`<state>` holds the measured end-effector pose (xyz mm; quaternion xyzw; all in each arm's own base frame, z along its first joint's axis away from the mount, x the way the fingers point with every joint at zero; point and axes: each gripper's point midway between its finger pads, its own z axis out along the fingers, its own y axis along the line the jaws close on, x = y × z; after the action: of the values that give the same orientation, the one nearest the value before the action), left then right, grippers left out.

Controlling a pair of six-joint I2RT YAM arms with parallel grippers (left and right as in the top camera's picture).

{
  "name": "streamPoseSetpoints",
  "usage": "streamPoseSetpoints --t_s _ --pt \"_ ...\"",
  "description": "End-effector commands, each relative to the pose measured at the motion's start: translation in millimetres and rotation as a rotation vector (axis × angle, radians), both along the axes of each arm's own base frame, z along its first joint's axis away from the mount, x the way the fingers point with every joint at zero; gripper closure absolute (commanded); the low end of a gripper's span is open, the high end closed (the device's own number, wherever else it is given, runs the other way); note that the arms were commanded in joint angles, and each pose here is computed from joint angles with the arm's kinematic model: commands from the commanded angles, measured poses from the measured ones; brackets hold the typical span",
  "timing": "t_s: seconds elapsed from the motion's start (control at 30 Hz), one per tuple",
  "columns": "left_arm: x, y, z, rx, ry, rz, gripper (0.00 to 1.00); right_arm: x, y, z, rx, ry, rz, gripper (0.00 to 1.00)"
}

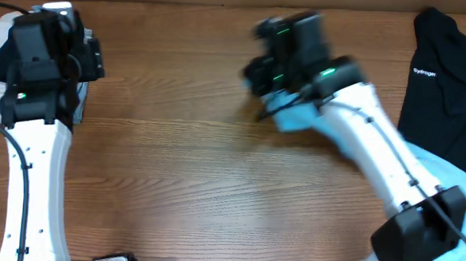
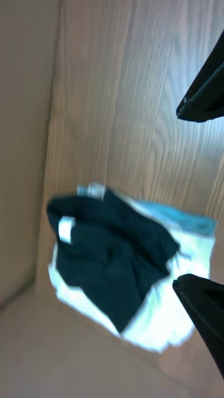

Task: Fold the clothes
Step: 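Drag the light blue T-shirt with the right gripper to table center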

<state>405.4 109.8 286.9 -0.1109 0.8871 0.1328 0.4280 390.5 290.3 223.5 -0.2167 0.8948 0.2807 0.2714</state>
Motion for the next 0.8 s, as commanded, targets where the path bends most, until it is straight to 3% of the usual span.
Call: streamPoseSetpoints --t_s 0.0,0.1,0.17,0.37,0.57,0.77 --pt "-5.9 29.2 13.5 0.014 -0.033 0.086 0.17 -57.1 70.3 7.6 0.003 -0.037 0.177 0.96" --pt "-12.0 45.4 13.4 0.014 -0.032 0.127 0.16 -79.6 90.6 5.6 -0.027 -0.059 0.220 0.92" --pt "-15.5 53.1 12.9 0.014 -0.029 0.147 0.15 -82.7 89.2 6.2 -0.031 -0.038 0.210 0.72" --pt "-18.0 53.7 9.5 0.026 -0.004 0.133 0.14 -47.6 20.3 -6.0 -0.105 0.077 0.045 0.49" --pt "-11.2 27.2 0.7 -0.076 0.002 0.007 0.14 -21.2 -68.2 -67.1 -0.269 0.240 -0.143 0.46" --pt "-5.7 -7.5 -14.2 -0.218 0.027 -0.146 0.16 -25.4 -95.1 -125.0 -0.334 0.305 -0.113 0.47"
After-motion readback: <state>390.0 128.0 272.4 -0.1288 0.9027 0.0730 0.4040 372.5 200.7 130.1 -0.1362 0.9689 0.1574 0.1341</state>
